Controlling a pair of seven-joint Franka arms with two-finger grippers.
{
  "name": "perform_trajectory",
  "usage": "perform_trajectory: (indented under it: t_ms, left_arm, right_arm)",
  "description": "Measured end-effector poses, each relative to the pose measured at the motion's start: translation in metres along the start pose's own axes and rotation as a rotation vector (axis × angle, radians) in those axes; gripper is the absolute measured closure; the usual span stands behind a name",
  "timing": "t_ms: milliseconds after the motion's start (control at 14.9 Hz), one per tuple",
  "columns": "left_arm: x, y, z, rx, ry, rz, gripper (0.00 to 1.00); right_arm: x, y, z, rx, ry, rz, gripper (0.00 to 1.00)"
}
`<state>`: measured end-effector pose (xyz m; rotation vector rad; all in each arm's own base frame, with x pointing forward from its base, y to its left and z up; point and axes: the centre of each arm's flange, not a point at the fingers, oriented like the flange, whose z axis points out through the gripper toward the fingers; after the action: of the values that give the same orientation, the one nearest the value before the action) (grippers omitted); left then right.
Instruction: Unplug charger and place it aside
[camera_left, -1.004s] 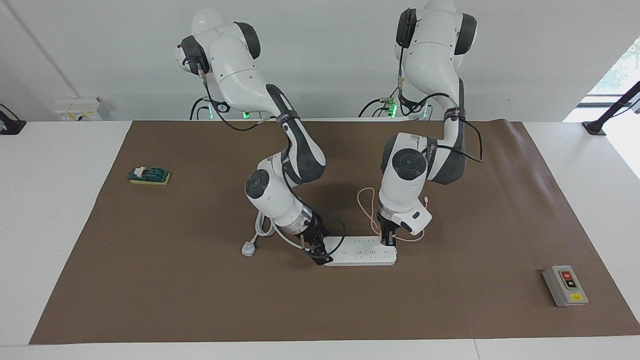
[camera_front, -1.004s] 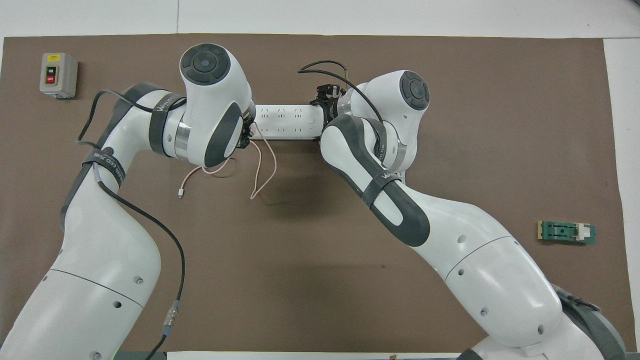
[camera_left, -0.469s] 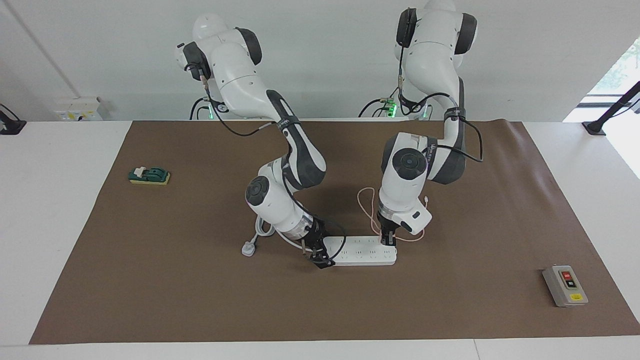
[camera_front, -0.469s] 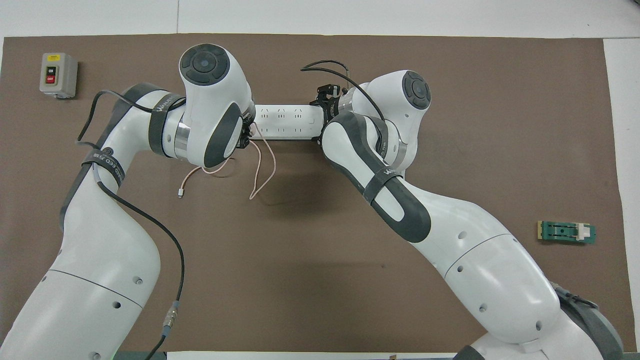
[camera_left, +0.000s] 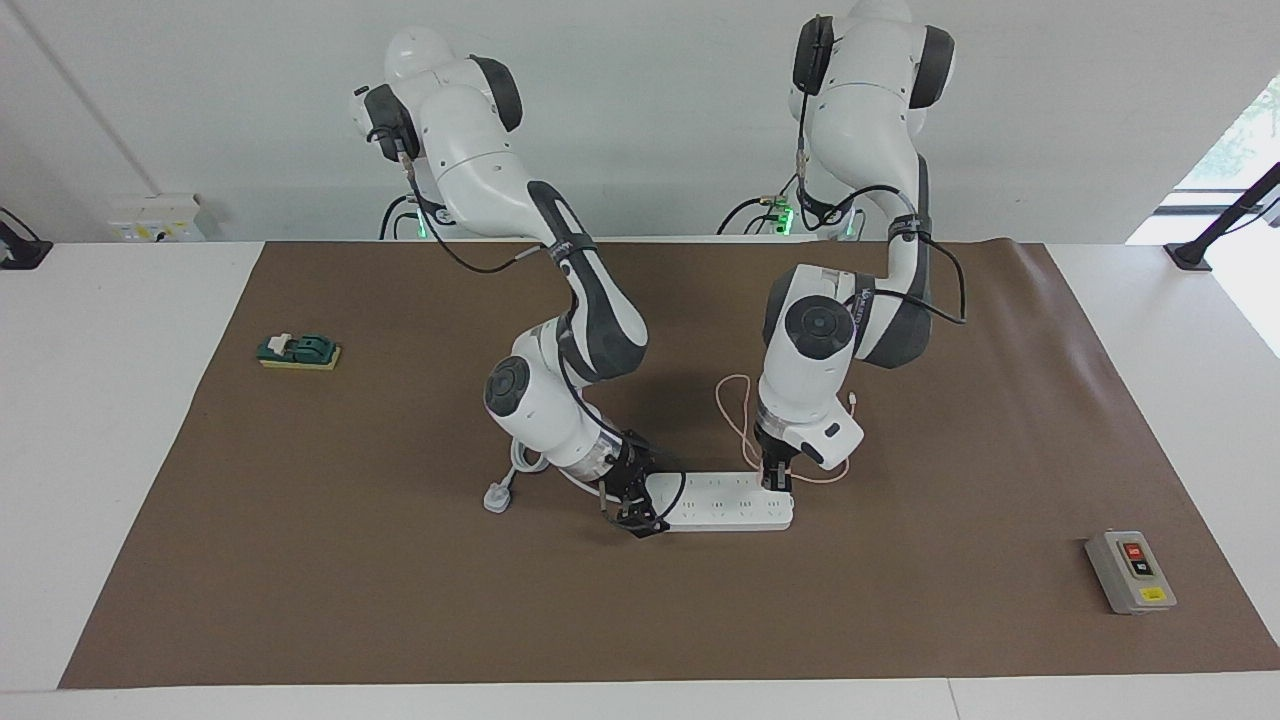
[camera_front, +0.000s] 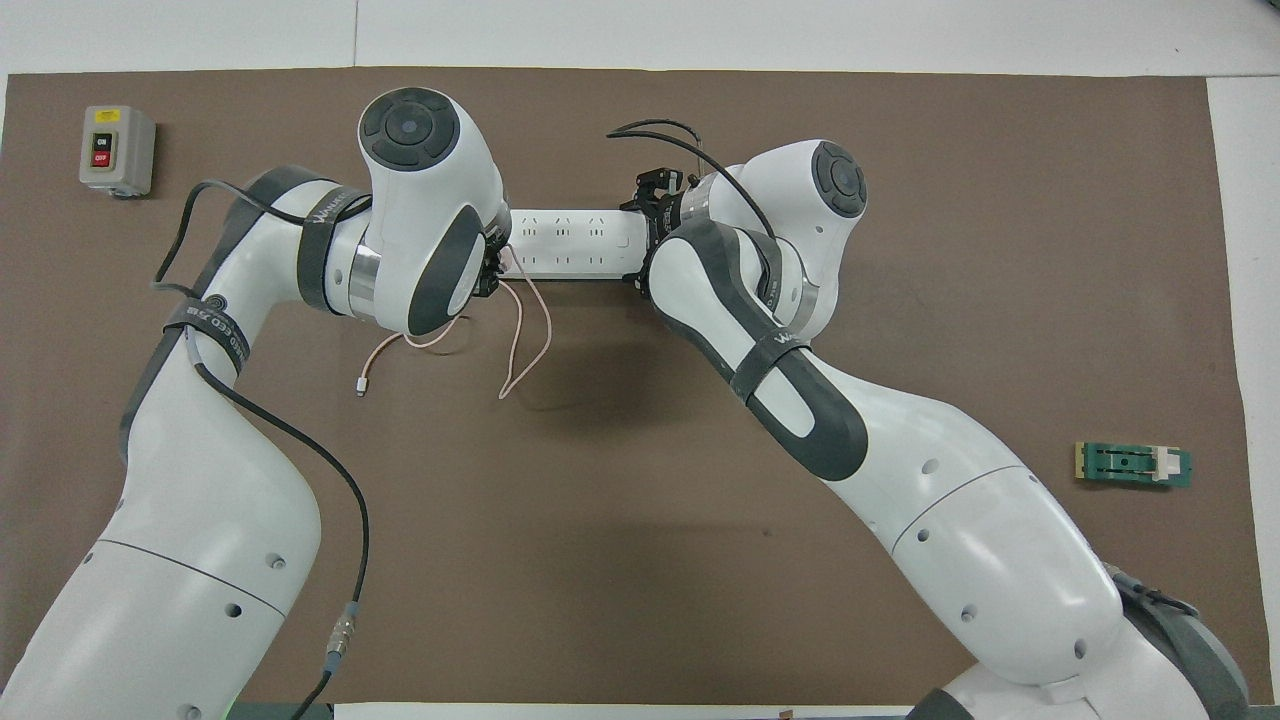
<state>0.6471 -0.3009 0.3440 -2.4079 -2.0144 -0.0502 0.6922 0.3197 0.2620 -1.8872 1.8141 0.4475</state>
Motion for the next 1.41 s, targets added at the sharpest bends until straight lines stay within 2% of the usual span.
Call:
perform_trajectory:
  t_ms: [335, 402, 535, 669, 803, 1004, 1339, 1406]
  left_arm:
    - [0.000, 0.003, -0.007, 0.016, 0.004, 0.019, 0.68]
    - [0.001, 0.003, -0.018, 0.023, 0.005, 0.027, 0.68]
    - [0.013, -0.011, -0.058, 0.094, 0.020, 0.044, 0.68]
    - [0.024, -0.023, -0.098, 0.099, 0.013, 0.062, 0.68]
    - [0.027, -0.031, -0.110, 0.098, 0.006, 0.117, 0.68]
    - [0.028, -0.035, -0.099, 0.124, -0.001, 0.295, 0.68]
    - [0.038, -0.043, -0.103, 0.128, -0.032, 0.716, 0.68]
    - [0.044, -0.048, -0.106, 0.130, -0.041, 0.797, 0.68]
  right_arm:
    - [0.002, 0.000, 0.000, -0.002, -0.006, 0.009, 0.07]
    - [0.002, 0.000, 0.000, -0.001, -0.006, 0.009, 0.07]
    - [0.002, 0.000, 0.000, -0.001, -0.007, 0.011, 0.07]
    - [0.002, 0.000, 0.000, -0.001, -0.007, 0.011, 0.07]
    - [0.002, 0.000, 0.000, -0.001, -0.007, 0.011, 0.07]
    - [0.002, 0.000, 0.000, -0.001, -0.007, 0.011, 0.07]
    - [0.002, -0.001, -0.001, -0.001, -0.008, 0.010, 0.07]
    - [0.002, -0.001, -0.002, 0.002, -0.008, 0.010, 0.03]
